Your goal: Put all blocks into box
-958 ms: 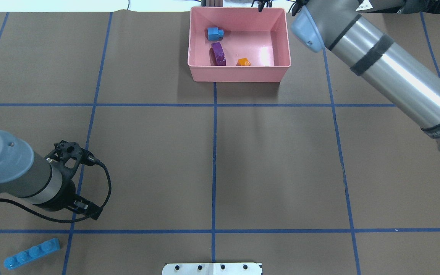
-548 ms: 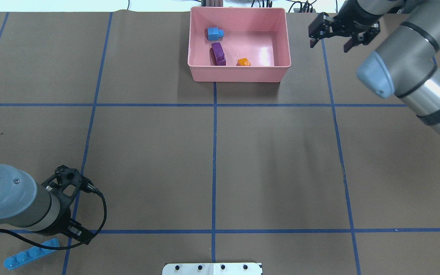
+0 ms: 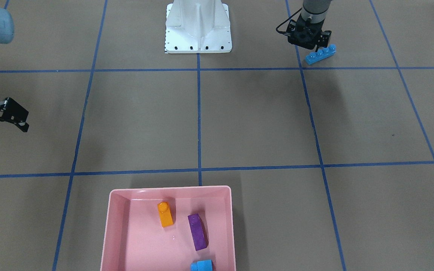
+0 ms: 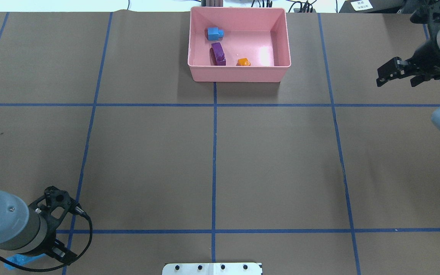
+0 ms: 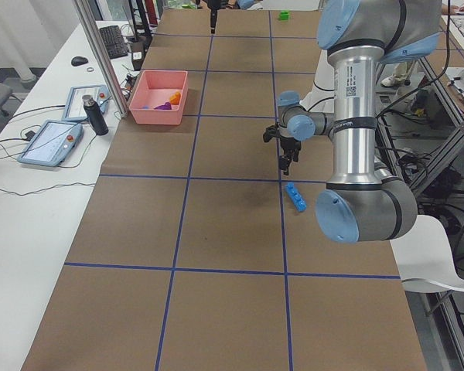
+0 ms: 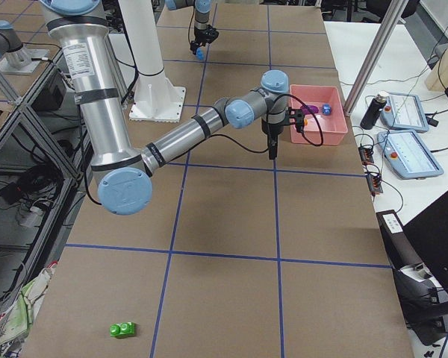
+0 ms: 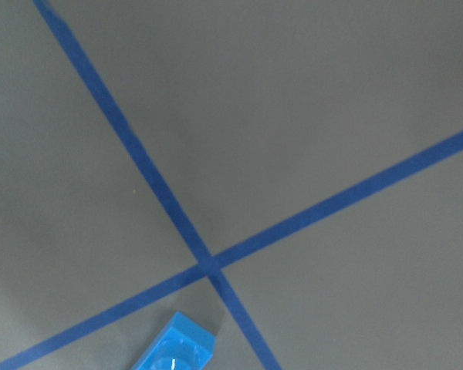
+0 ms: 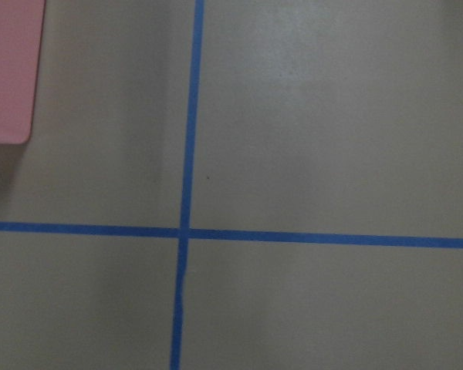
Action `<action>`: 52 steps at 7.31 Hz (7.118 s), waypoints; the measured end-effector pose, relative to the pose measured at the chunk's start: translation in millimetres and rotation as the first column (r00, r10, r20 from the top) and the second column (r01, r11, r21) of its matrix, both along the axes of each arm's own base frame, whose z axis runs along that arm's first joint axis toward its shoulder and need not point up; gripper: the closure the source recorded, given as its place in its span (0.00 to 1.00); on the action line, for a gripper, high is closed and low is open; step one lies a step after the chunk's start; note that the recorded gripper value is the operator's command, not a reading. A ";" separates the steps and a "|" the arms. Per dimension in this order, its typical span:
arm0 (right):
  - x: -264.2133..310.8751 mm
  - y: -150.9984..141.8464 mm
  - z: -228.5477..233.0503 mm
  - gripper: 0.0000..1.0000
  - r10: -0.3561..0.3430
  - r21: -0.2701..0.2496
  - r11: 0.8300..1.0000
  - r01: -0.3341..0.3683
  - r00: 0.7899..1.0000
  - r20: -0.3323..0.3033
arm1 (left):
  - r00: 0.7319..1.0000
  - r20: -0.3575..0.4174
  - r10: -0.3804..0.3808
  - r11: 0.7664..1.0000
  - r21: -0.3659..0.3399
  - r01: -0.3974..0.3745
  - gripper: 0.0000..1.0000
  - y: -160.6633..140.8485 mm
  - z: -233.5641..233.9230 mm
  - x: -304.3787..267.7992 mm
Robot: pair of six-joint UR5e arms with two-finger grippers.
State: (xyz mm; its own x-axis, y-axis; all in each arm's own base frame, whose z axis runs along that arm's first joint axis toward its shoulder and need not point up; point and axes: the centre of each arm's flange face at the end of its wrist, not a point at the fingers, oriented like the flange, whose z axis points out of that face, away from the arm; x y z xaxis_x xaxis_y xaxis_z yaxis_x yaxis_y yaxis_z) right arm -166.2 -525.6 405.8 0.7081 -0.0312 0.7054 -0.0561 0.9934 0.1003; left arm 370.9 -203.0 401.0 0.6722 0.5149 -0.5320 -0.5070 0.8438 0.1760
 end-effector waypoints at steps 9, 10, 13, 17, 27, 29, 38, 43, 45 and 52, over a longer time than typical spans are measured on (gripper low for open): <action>31.4 34.5 62.6 0.00 -0.057 -0.019 0.998 0.056 0.997 -0.059 | 0.989 0.125 0.073 0.995 0.054 -0.080 0.00 11.4 54.8 -7.1; 32.7 37.0 66.7 0.00 -0.061 -0.026 0.998 0.060 0.996 -0.062 | 0.989 0.128 0.075 0.995 0.053 -0.083 0.00 11.0 57.9 -1.4; 40.3 52.2 82.6 0.00 -0.078 -0.043 0.996 0.075 0.994 -0.075 | 0.987 0.138 0.086 0.994 0.051 -0.094 0.01 12.8 65.1 9.3; 47.3 64.2 88.9 0.00 -0.078 -0.053 0.996 0.074 0.994 -0.079 | 0.985 0.143 0.097 0.993 0.049 -0.105 0.23 15.5 69.6 18.6; 59.0 63.9 91.9 0.00 -0.077 -0.040 0.996 0.074 0.994 -0.083 | 0.989 0.057 0.134 0.987 0.086 -0.139 1.00 14.8 26.4 1.0; 78.6 77.6 117.1 0.00 -0.128 -0.025 0.992 0.126 0.986 -0.106 | 0.991 -0.032 0.126 0.990 0.064 -0.124 1.00 11.5 -11.7 -13.7; 216.8 192.4 314.6 0.00 -0.373 -0.089 0.928 0.362 0.907 -0.194 | 0.914 -0.309 -0.261 0.965 -0.072 0.252 1.00 -214.8 -124.3 -70.9; 249.8 270.8 428.1 0.00 -0.435 -0.228 0.885 0.406 0.896 -0.094 | 0.824 -0.372 -0.428 0.904 -0.158 0.397 1.00 -316.3 -204.1 -84.5; 250.0 292.8 455.8 0.00 -0.454 -0.276 0.864 0.422 0.889 -0.063 | 0.799 -0.382 -0.465 0.885 -0.186 0.426 1.00 -345.8 -243.2 -70.1; 250.6 322.4 506.0 0.07 -0.489 -0.342 0.820 0.458 0.872 -0.005 | 0.794 -0.392 -0.465 0.885 -0.176 0.432 1.00 -366.3 -274.1 -55.8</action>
